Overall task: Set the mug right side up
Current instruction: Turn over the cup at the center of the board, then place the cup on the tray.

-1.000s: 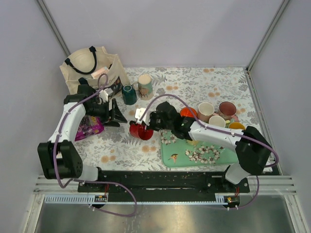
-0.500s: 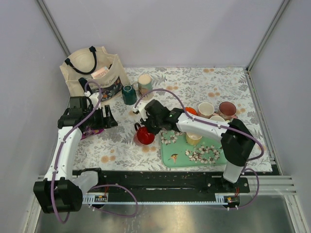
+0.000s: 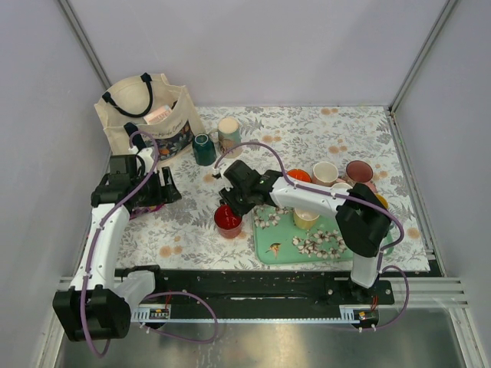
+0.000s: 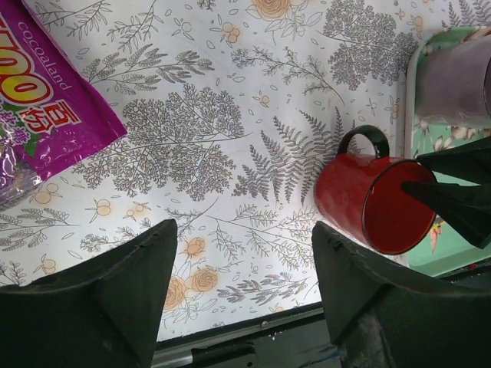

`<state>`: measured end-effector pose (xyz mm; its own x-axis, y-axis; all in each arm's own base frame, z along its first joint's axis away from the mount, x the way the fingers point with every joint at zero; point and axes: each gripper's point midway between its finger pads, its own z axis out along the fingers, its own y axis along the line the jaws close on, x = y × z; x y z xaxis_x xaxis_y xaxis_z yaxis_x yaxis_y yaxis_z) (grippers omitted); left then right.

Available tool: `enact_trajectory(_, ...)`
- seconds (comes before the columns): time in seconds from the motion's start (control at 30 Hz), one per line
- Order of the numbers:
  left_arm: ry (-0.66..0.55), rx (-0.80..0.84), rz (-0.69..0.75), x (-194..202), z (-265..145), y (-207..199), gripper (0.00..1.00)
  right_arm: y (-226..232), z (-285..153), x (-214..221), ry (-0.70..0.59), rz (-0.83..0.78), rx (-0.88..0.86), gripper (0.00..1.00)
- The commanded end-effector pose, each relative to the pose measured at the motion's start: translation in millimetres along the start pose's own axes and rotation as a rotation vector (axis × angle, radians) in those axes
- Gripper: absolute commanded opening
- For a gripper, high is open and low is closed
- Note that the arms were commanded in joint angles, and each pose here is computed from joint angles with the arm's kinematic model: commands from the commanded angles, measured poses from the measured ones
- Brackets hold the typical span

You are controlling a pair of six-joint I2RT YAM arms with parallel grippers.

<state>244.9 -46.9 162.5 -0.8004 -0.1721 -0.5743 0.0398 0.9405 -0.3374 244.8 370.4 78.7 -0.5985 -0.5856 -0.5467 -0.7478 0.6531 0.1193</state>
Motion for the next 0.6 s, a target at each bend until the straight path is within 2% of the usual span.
enact_trajectory(0.0, -0.029, -0.012, -0.009, -10, 6, 3, 0.74, 17, -10, -45, -0.134, 0.030, -0.047, 0.45)
enact_trajectory(0.13, 0.006, 0.028, -0.032, -7, 11, -6, 0.73, 22, -32, -60, -0.190, -0.031, -0.081, 0.55)
enact_trajectory(0.3, 0.077, 0.142, -0.010, 5, 20, -37, 0.73, 6, -89, -77, -0.273, -0.072, -0.112, 0.65)
enact_trajectory(0.37, 0.119, 0.175, 0.011, 10, 26, -48, 0.73, -9, -114, -79, -0.290, -0.077, -0.098, 0.72)
enact_trajectory(0.4, 0.146, 0.179, 0.019, 13, 30, -52, 0.73, -16, -126, -78, -0.285, -0.074, -0.090, 0.80)
enact_trajectory(0.47, 0.190, 0.170, 0.030, 17, 41, -55, 0.72, -26, -154, -75, -0.295, -0.087, -0.069, 0.88)
enact_trajectory(0.57, 0.260, 0.175, 0.083, 23, 56, -69, 0.72, -49, -197, -69, -0.363, -0.146, 0.030, 0.92)
